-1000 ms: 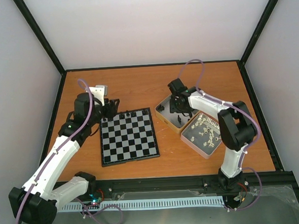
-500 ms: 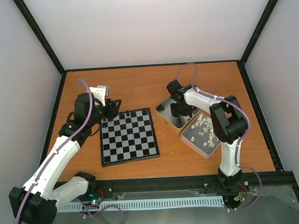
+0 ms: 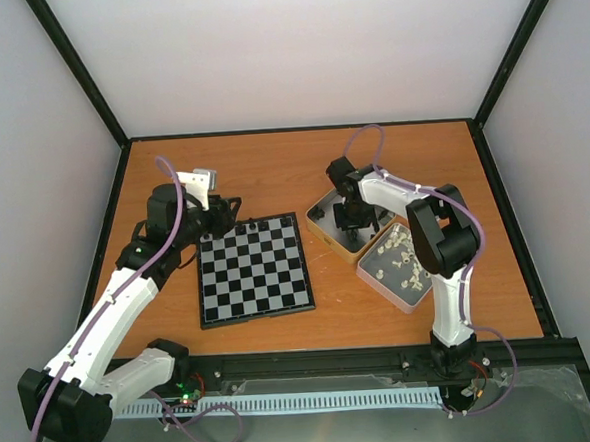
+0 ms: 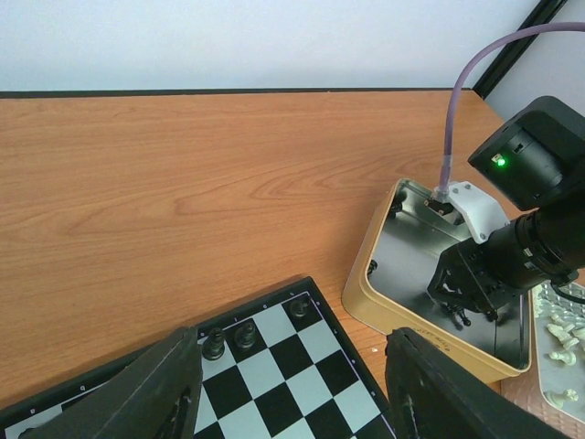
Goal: Set up the chess pieces on the board
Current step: Pick up the chess piece from the storage box.
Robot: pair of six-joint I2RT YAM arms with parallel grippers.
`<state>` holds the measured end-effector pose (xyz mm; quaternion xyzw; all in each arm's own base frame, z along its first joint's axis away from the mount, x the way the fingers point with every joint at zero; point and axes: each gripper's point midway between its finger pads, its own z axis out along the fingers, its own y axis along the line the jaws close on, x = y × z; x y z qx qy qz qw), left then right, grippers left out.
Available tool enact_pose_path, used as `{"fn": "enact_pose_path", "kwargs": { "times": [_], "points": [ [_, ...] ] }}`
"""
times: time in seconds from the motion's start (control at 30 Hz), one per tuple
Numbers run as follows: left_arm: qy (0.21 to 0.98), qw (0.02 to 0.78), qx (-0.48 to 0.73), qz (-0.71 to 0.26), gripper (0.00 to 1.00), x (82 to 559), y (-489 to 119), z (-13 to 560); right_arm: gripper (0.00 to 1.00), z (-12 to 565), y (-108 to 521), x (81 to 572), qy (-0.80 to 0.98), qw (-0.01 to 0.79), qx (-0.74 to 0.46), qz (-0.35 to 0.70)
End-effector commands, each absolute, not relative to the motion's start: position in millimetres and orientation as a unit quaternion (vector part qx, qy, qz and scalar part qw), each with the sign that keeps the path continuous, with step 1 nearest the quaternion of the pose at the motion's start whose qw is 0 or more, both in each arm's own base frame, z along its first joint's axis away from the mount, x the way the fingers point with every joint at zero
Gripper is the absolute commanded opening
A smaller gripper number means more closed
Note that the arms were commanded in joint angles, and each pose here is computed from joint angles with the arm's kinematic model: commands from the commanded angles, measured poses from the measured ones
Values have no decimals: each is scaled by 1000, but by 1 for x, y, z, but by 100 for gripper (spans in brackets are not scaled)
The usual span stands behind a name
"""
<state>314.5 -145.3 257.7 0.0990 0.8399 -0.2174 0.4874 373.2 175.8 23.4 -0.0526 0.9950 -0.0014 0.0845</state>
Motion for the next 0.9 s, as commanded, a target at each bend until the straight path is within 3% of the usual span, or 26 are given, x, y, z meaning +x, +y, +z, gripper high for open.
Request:
{"fn": "enact_pose_path", "kwargs": {
  "times": [0.0,0.53,0.87],
  "points": [
    [827,505,110,-221,56,317,-148,267,27,26,170,377,996,83,-39,-6],
    [827,509,106,-216,58,317,-145,268,7,21,172,370,997,65,-29,20],
    [827,507,107,-217,58,317,-146,267,8,66,172,396,983,178,1,42]
  ]
}}
